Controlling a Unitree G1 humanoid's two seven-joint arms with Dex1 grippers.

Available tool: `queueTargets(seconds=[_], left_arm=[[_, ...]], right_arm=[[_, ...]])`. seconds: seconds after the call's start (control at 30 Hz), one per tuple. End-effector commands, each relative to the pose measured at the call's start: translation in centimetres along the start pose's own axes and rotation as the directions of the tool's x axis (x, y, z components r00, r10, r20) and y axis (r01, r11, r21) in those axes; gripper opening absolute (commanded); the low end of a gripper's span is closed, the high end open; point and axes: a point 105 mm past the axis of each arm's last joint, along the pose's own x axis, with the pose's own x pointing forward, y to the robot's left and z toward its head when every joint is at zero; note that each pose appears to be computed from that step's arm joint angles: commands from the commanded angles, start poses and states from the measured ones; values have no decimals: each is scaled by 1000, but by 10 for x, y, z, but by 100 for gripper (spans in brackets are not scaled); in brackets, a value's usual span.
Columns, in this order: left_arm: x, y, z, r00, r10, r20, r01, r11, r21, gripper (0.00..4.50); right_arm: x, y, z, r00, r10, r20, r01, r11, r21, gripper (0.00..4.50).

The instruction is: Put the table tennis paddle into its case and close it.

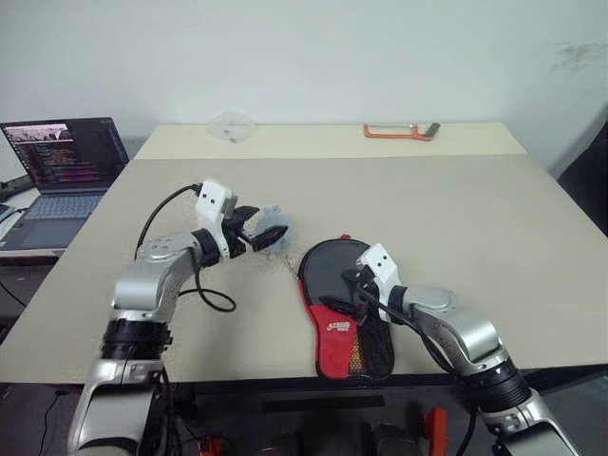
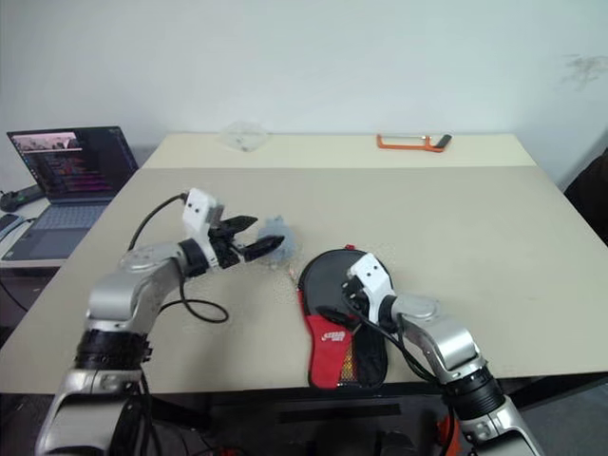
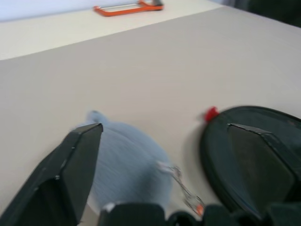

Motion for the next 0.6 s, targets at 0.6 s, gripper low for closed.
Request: queueTargets(seconds=[0.6], left_arm=[[19,39,-29,978,157,-136,-186,951,-245,447]], right_arm=[[-1,-9,0,996,-89,9,90,996,-18,450]])
